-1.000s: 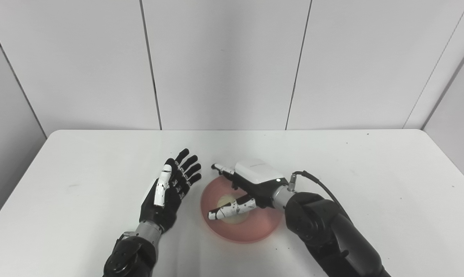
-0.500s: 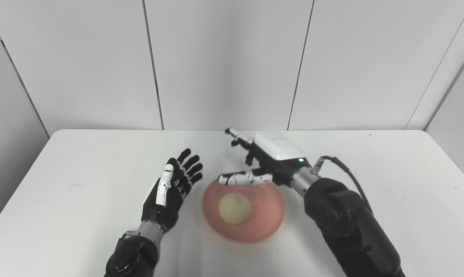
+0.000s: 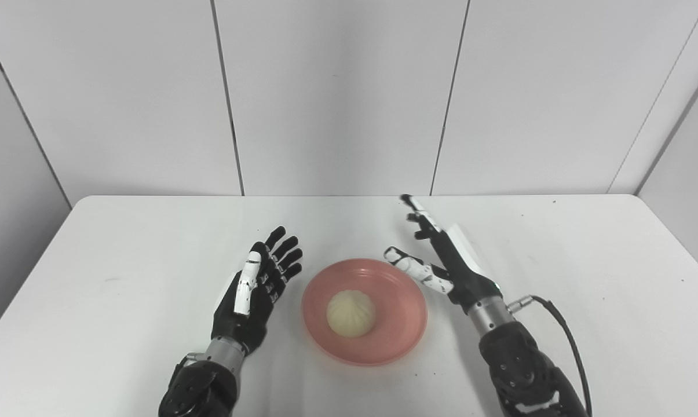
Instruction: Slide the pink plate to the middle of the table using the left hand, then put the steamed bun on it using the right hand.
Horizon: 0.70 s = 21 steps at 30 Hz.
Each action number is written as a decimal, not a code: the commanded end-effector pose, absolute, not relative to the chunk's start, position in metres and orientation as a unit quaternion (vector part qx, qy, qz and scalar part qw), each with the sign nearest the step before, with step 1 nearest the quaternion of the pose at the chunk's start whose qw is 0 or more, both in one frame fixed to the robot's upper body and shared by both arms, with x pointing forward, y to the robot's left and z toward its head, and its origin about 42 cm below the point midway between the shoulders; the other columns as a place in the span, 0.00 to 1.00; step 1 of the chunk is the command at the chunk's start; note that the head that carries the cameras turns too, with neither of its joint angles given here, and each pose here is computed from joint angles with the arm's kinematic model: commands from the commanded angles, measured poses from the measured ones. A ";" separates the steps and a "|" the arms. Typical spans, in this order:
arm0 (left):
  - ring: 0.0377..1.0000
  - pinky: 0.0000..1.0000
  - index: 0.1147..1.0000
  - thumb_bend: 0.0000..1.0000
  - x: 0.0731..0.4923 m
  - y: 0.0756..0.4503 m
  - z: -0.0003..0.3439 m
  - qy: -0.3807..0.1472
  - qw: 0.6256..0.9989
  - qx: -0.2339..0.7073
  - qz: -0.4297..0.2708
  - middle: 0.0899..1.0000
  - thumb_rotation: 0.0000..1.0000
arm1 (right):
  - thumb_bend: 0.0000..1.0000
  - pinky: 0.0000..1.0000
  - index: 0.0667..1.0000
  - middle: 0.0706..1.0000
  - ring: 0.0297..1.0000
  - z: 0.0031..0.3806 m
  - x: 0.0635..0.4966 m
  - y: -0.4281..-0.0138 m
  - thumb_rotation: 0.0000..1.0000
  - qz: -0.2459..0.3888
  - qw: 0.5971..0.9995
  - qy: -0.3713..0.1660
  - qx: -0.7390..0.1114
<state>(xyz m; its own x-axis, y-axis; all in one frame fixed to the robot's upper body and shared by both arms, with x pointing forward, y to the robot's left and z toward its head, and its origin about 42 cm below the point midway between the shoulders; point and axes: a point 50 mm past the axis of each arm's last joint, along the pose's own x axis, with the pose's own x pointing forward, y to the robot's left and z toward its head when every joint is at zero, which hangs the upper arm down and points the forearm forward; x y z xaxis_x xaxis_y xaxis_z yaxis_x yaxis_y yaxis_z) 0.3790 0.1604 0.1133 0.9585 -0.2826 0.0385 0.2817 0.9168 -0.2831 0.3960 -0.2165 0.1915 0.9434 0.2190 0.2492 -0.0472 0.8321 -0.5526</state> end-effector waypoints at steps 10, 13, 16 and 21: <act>1.00 1.00 1.00 0.42 0.343 0.166 0.076 0.065 0.986 -0.106 -0.110 1.00 1.00 | 0.35 1.00 1.00 1.00 1.00 0.170 0.414 -0.225 1.00 0.055 0.983 -0.168 -0.042; 1.00 1.00 1.00 0.40 0.341 0.166 0.079 0.061 0.987 -0.104 -0.109 1.00 1.00 | 0.32 1.00 1.00 1.00 1.00 0.166 0.413 -0.225 1.00 0.058 0.986 -0.158 -0.015; 1.00 1.00 1.00 0.39 0.339 0.166 0.079 0.057 0.988 -0.102 -0.105 1.00 1.00 | 0.31 1.00 1.00 1.00 1.00 0.160 0.404 -0.221 1.00 0.055 0.989 -0.134 -0.009; 1.00 1.00 1.00 0.40 0.335 0.169 0.078 0.053 0.989 -0.097 -0.102 1.00 1.00 | 0.25 1.00 1.00 1.00 1.00 0.149 0.386 -0.211 1.00 0.056 0.994 -0.088 -0.010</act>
<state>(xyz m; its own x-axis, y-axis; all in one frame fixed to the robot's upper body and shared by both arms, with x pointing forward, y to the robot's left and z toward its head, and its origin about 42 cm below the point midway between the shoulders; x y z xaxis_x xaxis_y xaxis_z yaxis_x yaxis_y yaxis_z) 0.3571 0.1587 0.1117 0.9682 -0.2454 0.0487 0.2501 0.9464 -0.2042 0.3864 -0.2170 0.1420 0.9799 0.1099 0.1662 -0.1068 0.9939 -0.0275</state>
